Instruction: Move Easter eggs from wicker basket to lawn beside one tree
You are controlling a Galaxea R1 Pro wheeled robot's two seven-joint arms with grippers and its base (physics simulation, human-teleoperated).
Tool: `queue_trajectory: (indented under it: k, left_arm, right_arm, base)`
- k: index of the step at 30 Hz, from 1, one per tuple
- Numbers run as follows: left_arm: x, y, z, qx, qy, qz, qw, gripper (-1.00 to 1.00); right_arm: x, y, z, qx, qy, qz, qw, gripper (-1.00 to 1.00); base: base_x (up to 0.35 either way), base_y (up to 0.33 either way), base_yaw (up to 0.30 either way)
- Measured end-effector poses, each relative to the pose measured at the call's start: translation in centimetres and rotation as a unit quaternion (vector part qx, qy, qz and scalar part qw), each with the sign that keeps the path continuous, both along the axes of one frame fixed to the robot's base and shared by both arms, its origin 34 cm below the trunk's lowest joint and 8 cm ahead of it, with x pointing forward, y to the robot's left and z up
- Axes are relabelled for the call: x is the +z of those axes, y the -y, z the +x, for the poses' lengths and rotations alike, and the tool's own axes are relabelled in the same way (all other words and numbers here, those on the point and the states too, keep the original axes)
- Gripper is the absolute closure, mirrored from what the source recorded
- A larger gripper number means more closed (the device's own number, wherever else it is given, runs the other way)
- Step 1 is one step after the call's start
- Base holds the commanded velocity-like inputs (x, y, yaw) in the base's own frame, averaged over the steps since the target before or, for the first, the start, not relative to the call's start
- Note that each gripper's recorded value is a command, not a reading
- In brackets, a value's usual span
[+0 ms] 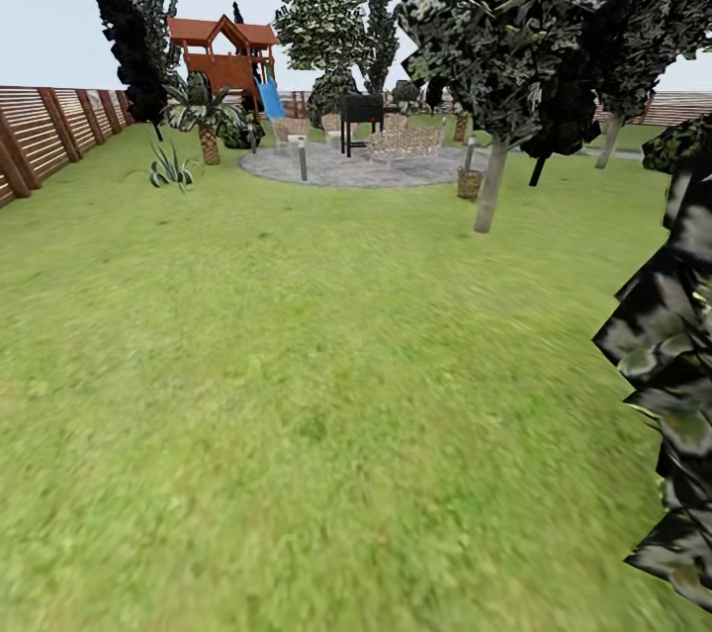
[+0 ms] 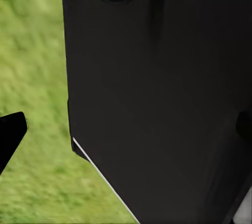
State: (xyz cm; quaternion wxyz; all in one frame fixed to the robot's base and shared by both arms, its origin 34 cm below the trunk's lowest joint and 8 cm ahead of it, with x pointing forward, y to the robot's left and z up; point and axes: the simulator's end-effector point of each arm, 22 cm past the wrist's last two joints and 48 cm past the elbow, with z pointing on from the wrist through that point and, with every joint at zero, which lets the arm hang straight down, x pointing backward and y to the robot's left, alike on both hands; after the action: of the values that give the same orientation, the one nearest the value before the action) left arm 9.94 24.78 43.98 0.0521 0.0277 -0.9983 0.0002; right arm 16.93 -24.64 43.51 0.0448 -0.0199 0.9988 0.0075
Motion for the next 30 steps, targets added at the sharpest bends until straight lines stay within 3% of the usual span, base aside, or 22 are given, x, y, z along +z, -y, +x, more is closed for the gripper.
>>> queue_trajectory:
  k: [30]
  left_arm:
    - [0.0,0.08,0.03,0.0,0.0,0.0,1.0,-1.0]
  right_arm:
    - [0.0,0.1,0.0,0.0,0.0,-0.001,1.0,-1.0]
  base:
    - [0.314,0.148,0.0]
